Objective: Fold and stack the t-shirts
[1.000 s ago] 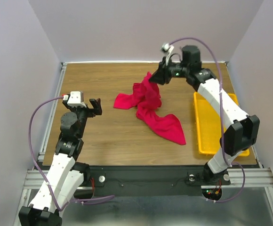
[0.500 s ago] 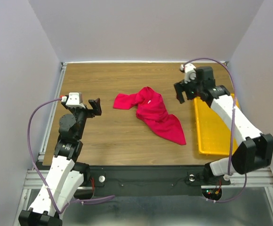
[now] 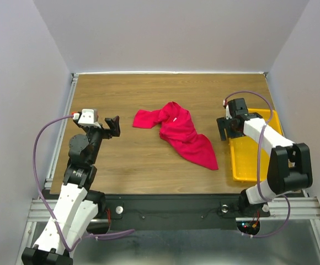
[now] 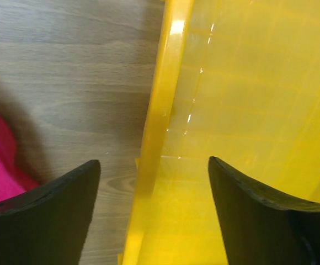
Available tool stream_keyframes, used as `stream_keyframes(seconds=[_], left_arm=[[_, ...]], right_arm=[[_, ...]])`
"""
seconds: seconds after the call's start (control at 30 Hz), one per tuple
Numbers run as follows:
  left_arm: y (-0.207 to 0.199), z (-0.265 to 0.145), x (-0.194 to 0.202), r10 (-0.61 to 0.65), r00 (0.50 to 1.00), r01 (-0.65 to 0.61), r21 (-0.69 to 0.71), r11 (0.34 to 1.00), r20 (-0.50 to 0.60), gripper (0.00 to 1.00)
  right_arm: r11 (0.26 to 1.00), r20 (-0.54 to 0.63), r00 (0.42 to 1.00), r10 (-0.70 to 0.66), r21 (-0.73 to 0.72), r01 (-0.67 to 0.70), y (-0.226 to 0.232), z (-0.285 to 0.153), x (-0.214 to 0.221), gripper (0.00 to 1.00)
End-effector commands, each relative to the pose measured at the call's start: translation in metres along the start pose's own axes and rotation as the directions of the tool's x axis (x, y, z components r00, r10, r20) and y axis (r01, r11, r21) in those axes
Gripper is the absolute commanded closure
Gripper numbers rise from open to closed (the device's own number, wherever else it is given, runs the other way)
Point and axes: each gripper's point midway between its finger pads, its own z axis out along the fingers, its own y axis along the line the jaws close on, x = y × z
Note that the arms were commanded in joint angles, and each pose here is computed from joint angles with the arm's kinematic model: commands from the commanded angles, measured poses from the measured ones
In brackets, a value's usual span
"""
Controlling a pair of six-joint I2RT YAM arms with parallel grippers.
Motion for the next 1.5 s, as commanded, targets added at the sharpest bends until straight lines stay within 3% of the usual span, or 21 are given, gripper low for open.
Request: stream_keyframes(seconds=[0.0,0.13,0.2,0.4,0.53,0.93,0.97,1.27,1.4,1.47], left_arm=[[-0.010,-0.003,-0.033,-0.007,0.995,0.003,0.044,0.999,0.097,0.02],[-0.011,-0.003,-0.034,-0.009,0.995,0.004,0.048,0.999,0.101,0.02],[-0.011,-0.003,-0.033,-0.009,0.995,0.004,0.049,0.999,0.099,0.02],[-0.011,-0.004,-0.034,-0.009,0.995,0.004,0.048,0.999,0.104,0.02],[-0.012,-0.003,-0.032,-0.009,0.995,0.003,0.052,0.999,0.099,0.02],[-0.012,0.000,-0.025,-0.008,0.997,0.003,0.058,0.998,0.082,0.02],[-0.013,0.000,-0.025,-0.008,0.997,0.003,0.060,0.998,0.081,0.02],[-0.014,0.005,-0.016,-0.003,0.998,-0.001,0.071,0.997,0.058,0.02],[-0.015,0.007,-0.012,-0.002,0.999,-0.001,0.075,0.997,0.042,0.02],[-0.015,0.008,-0.012,-0.004,0.999,0.001,0.075,0.997,0.040,0.02]], right_arm=[[0.997,-0.025,0.998,0.060,0.043,-0.058,-0.008,0.018,0.002,0.20],[0.997,-0.040,0.996,0.076,0.023,-0.076,-0.008,0.031,-0.005,0.42],[0.997,-0.042,0.996,0.076,0.022,-0.075,-0.008,0.034,-0.009,0.46],[0.996,-0.018,0.996,0.090,0.026,-0.089,-0.014,0.043,-0.027,0.79],[0.995,0.035,0.996,0.081,0.053,-0.083,-0.025,0.049,-0.059,0.90],[0.993,0.125,0.991,0.041,0.101,-0.054,-0.062,0.109,-0.162,0.95],[0.991,0.172,0.984,0.049,0.113,-0.069,-0.070,0.107,-0.186,0.95],[0.983,0.184,0.983,0.002,0.178,-0.035,-0.107,0.155,-0.214,0.93],[0.978,0.183,0.983,-0.033,0.210,-0.006,-0.121,0.163,-0.219,0.84],[0.981,0.194,0.980,-0.042,0.193,0.004,-0.120,0.162,-0.223,0.67]])
